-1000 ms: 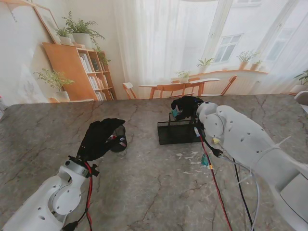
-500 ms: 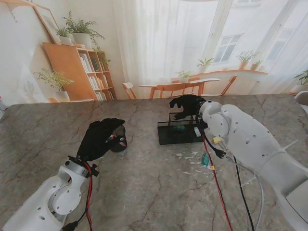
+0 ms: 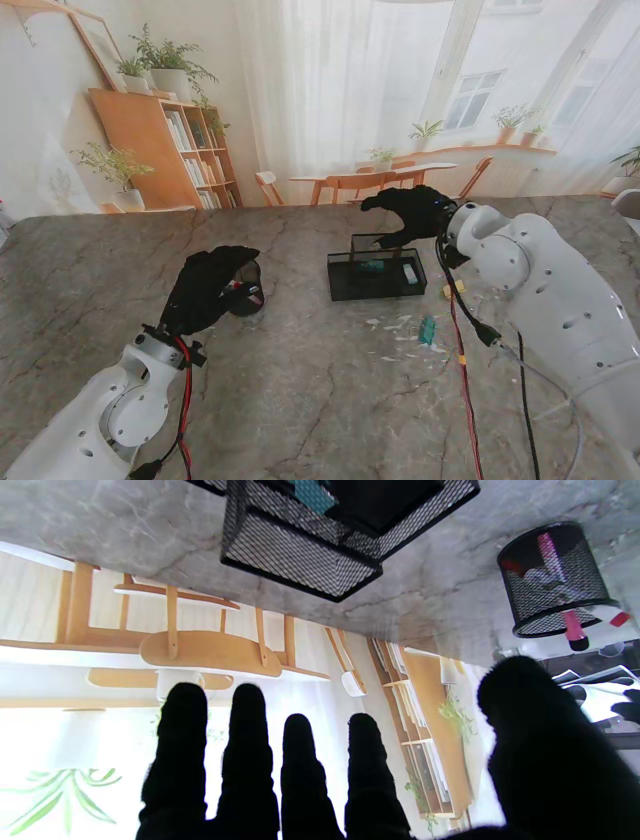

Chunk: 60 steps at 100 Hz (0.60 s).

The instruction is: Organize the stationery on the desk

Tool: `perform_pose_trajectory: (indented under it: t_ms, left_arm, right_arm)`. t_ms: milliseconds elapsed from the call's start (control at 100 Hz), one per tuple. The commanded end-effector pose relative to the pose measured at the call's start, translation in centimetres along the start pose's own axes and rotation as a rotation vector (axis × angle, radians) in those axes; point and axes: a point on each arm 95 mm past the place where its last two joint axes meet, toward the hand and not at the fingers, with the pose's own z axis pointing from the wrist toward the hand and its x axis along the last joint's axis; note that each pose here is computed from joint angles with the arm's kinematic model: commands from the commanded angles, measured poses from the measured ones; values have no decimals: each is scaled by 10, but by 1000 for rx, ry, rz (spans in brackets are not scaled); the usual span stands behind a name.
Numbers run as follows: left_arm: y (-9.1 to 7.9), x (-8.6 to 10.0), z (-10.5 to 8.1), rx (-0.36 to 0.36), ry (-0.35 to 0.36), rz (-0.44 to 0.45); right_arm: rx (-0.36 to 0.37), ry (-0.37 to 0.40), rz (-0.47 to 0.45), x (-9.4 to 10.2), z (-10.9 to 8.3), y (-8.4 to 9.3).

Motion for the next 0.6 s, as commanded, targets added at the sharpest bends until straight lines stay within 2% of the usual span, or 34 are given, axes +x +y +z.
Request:
perform_pose_trajectory:
  t_ms: [0, 180, 320, 590]
  left_arm:
    - [2, 2, -1, 0, 2, -10]
    - [3, 3, -1, -1, 7, -15]
    - [4, 4, 0, -6, 13, -21]
    - [6, 8, 2, -13, 24, -30]
  right_arm:
    - [37, -4, -9, -6, -13, -15]
    - [97, 15, -12, -6, -49, -34]
    - [154, 25, -1, -1, -76, -57]
    - [258, 75, -49, 6, -119, -98]
